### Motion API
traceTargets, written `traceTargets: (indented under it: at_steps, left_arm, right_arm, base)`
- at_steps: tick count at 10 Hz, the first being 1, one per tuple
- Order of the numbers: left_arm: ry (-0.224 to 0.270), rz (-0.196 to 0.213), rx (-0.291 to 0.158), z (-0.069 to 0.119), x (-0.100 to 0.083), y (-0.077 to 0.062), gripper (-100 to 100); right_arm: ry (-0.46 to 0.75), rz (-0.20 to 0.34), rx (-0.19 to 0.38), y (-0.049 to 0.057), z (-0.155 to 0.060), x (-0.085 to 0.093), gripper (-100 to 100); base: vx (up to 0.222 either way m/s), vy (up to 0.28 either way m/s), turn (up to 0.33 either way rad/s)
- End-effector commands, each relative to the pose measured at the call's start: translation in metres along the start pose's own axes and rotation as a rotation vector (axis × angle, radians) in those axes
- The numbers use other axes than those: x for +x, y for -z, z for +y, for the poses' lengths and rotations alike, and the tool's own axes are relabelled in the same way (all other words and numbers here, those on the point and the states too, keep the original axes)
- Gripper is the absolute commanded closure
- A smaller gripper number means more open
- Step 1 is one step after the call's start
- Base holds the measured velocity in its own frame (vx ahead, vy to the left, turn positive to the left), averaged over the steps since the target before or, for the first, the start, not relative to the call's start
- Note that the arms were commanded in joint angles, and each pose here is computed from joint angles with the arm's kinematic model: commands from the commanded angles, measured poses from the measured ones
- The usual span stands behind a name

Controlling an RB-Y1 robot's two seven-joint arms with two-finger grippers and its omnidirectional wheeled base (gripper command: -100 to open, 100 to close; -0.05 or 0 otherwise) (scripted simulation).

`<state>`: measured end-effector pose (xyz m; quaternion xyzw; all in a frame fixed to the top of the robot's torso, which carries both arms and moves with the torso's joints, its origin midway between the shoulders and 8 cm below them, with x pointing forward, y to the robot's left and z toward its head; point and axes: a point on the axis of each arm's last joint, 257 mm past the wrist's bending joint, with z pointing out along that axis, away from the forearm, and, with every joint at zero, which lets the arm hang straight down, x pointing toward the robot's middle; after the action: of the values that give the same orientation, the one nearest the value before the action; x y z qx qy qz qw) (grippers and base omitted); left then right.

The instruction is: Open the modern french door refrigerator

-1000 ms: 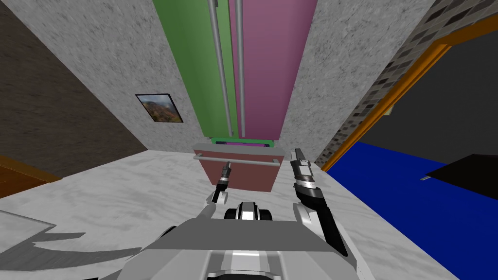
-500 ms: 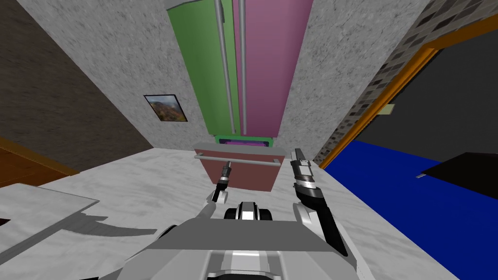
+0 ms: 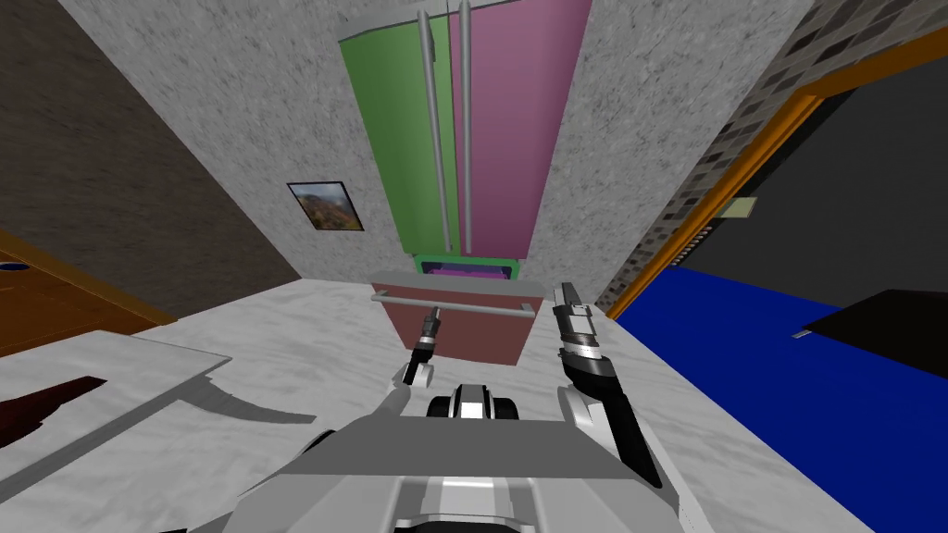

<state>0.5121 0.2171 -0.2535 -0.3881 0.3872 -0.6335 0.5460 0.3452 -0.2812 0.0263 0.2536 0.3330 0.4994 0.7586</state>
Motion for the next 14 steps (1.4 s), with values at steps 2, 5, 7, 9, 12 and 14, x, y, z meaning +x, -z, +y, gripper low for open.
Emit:
traceTargets:
  at_steps: [2,5,7,9,12,14]
  left_arm:
    - [0.005,0.006,0.000,-0.008,0.003,-0.035,-100]
    - [0.008,0.011,-0.001,-0.015,0.005,-0.060,-100]
    - [0.011,0.014,-0.001,-0.020,0.007,-0.077,-100]
    - [0.012,0.016,-0.001,-0.023,0.008,-0.085,-100]
    - [0.010,0.009,-0.039,-0.009,0.006,-0.074,0]
    - [0.009,0.007,-0.049,-0.006,0.005,-0.071,0]
  right_arm:
    - [0.000,0.000,0.000,0.000,0.000,0.000,0]
    - [0.000,0.000,0.000,0.000,0.000,0.000,0]
    - [0.000,0.000,0.000,0.000,0.000,0.000,0]
    - [0.000,0.000,0.000,0.000,0.000,0.000,0]
    - [0.000,0.000,0.000,0.000,0.000,0.000,0]
    - [0.000,0.000,0.000,0.000,0.000,0.000,0]
  base:
    - [-0.059,0.003,0.016]
    - [-0.059,0.002,0.016]
    - [-0.056,0.003,0.017]
    - [-0.055,-0.002,0.010]
    - [-0.004,-0.001,-0.001]
    - [0.000,0.000,0.000]
